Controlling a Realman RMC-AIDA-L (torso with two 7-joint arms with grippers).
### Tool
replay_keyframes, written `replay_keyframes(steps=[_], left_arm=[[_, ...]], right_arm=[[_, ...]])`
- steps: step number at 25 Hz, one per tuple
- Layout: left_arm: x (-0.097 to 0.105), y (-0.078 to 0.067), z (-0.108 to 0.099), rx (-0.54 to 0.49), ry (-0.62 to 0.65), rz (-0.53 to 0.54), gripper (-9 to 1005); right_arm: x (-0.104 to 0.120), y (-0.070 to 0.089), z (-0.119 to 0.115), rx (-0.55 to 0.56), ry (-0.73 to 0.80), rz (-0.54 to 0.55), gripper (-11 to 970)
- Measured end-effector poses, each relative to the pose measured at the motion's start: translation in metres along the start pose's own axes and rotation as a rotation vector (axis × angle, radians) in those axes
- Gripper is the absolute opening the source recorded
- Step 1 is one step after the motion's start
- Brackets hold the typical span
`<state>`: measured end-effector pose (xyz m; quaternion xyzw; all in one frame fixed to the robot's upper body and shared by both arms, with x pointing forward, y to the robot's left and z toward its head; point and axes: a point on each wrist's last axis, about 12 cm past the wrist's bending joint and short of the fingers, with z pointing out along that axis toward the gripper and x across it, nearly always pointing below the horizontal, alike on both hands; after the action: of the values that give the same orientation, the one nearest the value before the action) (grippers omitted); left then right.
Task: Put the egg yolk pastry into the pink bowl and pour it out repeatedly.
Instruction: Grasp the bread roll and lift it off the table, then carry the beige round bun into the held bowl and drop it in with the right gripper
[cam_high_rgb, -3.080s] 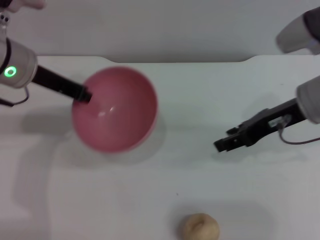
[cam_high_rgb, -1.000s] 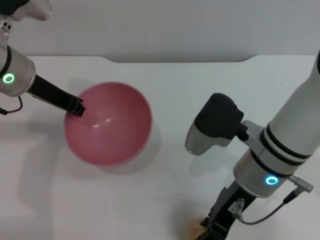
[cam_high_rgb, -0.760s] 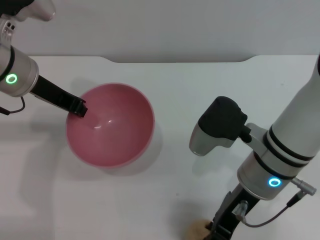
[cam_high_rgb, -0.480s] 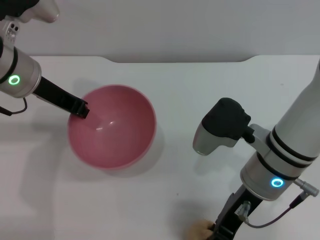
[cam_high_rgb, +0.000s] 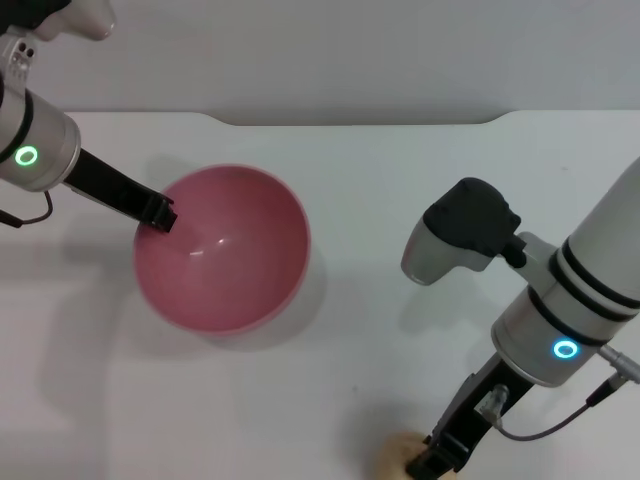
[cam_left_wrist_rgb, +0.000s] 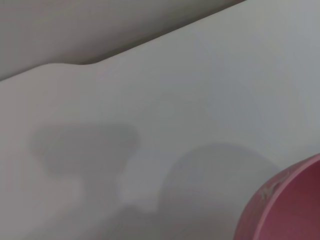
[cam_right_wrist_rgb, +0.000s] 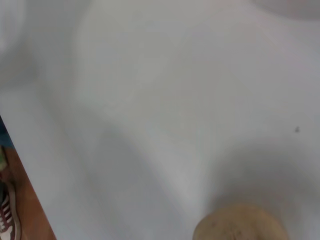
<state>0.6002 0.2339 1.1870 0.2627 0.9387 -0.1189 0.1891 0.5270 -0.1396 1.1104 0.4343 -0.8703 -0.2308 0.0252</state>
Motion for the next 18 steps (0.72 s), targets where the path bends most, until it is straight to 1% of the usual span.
replay_keyframes(steps=[7, 10, 13, 14, 16, 18], left_arm=[[0.001, 0.000, 0.001, -0.001, 0.010, 0.003, 0], [0.001, -0.001, 0.001, 0.001, 0.015, 0.005, 0], [0.001, -0.004, 0.003, 0.001, 0.028, 0.021, 0], [0.000, -0.008, 0.006, 0.004, 0.041, 0.038, 0], [0.000, -0.010, 0.007, 0.006, 0.045, 0.044, 0], [-0.003, -0.017, 0.012, 0.013, 0.063, 0.065, 0]], right_arm=[[0.002, -0.003, -0.005, -0.015, -0.010, 0.015, 180], [0.004, -0.006, -0.012, -0.027, -0.034, 0.025, 169], [0.006, -0.013, -0.023, -0.046, -0.082, 0.040, 148], [0.009, -0.018, -0.033, -0.060, -0.122, 0.053, 140], [0.010, -0.020, -0.037, -0.063, -0.137, 0.056, 126], [0.011, -0.023, -0.049, -0.066, -0.178, 0.056, 86]])
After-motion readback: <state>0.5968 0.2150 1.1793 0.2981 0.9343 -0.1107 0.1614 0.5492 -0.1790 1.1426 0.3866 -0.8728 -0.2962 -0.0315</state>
